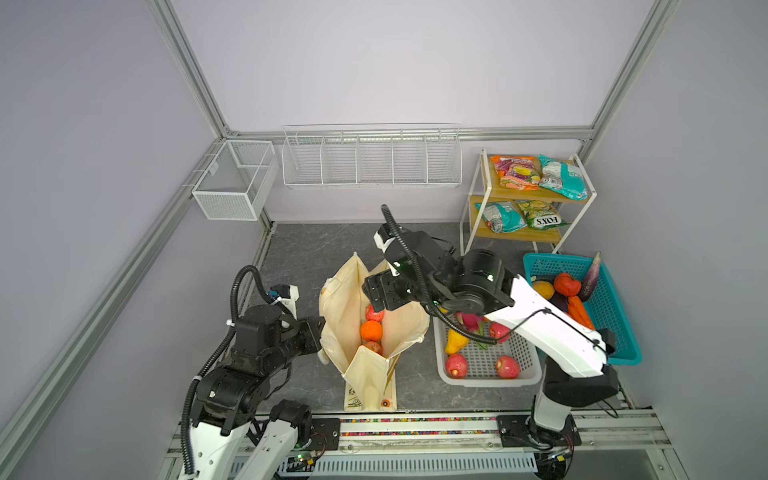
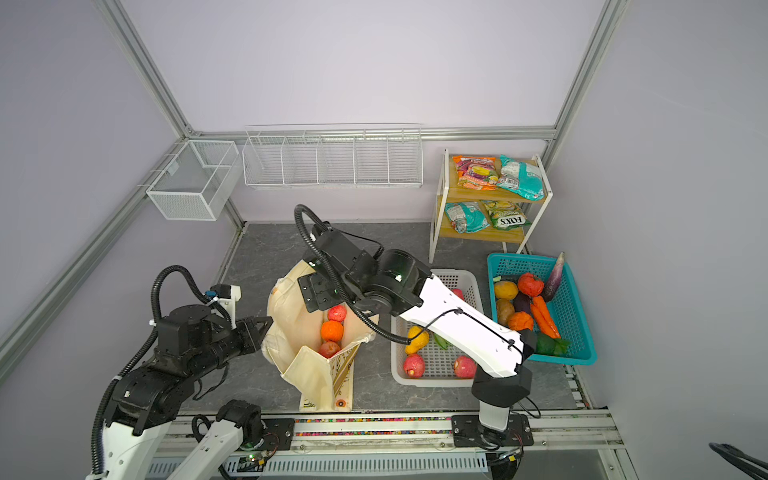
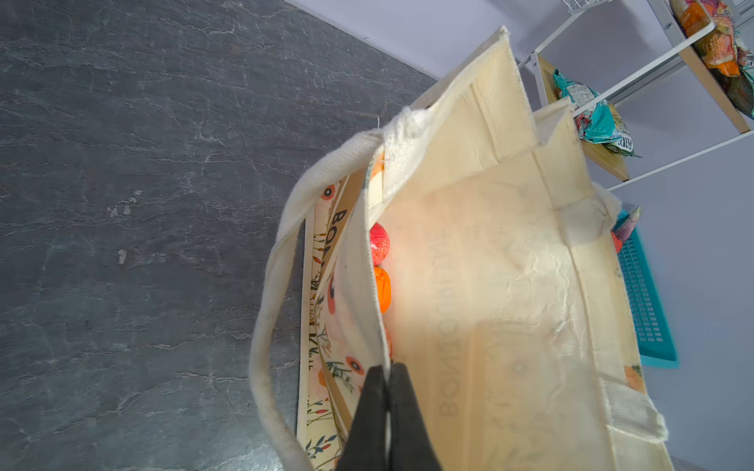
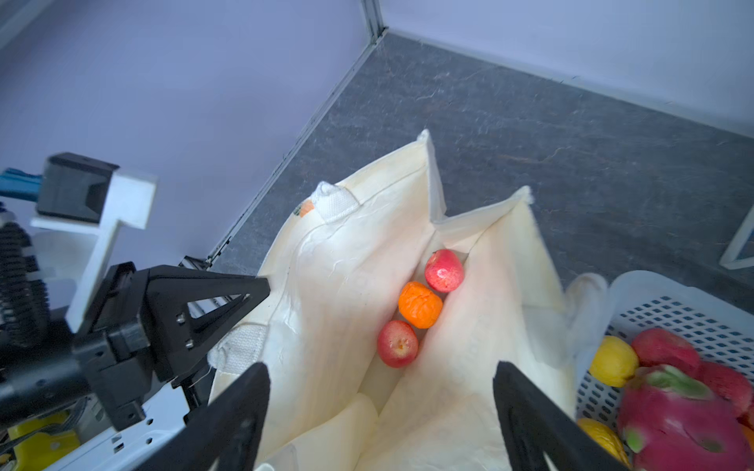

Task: Place the food into the grocery bag and tie it
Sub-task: 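Withdraw the right gripper from the bag back over the white basket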

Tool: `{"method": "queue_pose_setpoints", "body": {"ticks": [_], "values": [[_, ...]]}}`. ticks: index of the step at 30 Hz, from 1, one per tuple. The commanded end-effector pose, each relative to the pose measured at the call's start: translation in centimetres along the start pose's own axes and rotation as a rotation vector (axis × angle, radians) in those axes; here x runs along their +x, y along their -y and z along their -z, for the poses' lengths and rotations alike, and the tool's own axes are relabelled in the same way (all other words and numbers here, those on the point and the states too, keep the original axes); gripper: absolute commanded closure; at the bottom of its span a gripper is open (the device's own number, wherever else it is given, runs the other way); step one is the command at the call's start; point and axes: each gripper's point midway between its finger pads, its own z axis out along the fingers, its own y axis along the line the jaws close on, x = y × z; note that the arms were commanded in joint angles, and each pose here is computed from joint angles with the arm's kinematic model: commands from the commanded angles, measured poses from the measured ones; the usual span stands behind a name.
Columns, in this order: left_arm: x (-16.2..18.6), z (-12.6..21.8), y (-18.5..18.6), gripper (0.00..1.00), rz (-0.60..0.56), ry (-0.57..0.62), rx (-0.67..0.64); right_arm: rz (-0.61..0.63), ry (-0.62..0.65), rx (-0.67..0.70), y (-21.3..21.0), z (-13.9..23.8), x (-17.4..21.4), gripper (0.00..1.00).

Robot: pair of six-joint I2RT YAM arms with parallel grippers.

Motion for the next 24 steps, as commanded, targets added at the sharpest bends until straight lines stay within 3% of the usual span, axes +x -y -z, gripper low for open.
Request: {"method": "queue_pose_setpoints", "body": {"ticks": [1, 11, 24], "values": [[0.4, 0.5, 0.0, 1.0, -0.003, -0.008, 0.002, -0.009, 0.085, 0.11, 3.3, 2.7, -0.8, 0.12], [0.6, 0.5, -0.2, 1.0, 0.0, -0.015, -0.008, -0.195, 0.115, 0.294, 13.5, 6.4, 3.4, 0.12], [0.7, 0.4, -0.4, 1.0, 0.002, -0.023, -0.02, -0.387, 0.0, 0.367, 19.1, 4.9, 11.7, 0.11]]}}
